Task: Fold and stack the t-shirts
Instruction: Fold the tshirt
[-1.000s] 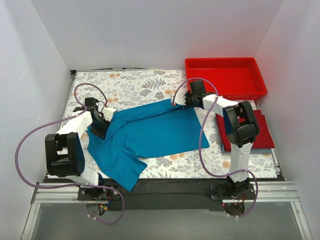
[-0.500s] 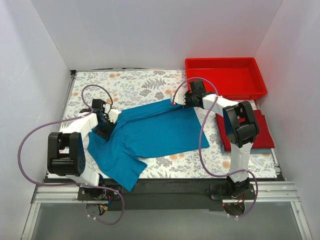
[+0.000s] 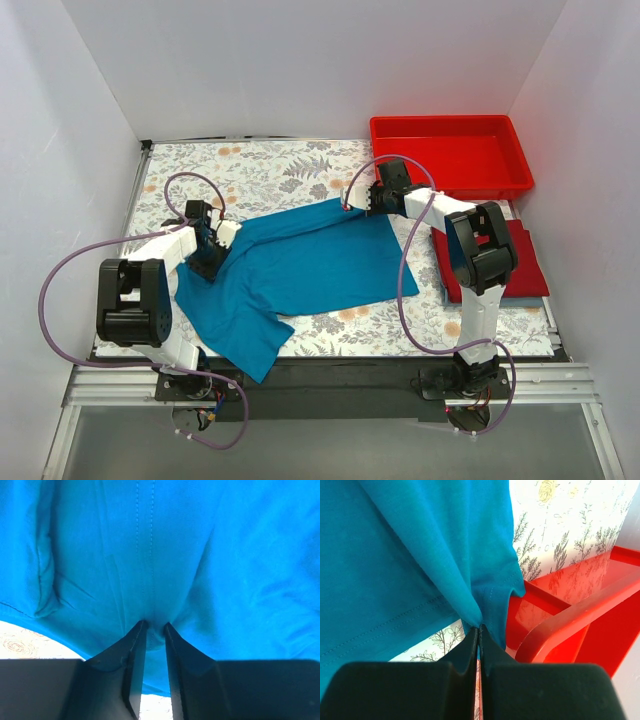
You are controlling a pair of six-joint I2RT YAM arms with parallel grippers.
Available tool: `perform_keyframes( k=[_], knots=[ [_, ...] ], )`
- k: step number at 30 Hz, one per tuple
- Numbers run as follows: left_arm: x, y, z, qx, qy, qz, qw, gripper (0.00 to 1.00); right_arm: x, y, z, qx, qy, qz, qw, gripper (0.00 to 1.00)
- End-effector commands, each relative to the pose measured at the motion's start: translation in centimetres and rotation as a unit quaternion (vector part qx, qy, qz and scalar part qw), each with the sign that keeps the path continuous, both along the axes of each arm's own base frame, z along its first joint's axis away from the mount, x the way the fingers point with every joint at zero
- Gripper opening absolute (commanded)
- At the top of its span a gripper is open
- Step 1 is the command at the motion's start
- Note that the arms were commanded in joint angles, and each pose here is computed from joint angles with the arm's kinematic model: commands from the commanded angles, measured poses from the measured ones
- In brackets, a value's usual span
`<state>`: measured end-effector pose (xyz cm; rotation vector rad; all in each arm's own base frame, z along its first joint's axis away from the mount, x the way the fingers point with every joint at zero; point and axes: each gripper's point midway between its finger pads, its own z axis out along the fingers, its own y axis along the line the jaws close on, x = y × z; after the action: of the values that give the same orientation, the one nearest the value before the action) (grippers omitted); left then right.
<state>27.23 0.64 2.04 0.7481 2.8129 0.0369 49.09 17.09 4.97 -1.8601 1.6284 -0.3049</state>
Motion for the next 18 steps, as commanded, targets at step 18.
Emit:
perform_keyframes(
  k=[18],
  knots=[
    [1.1,0.2,1.8,0.009,-0.027,-0.01,1.0,0.0,0.6,0.4,0.7,-0.003,-0.007,0.005,1.0,0.01]
  ],
)
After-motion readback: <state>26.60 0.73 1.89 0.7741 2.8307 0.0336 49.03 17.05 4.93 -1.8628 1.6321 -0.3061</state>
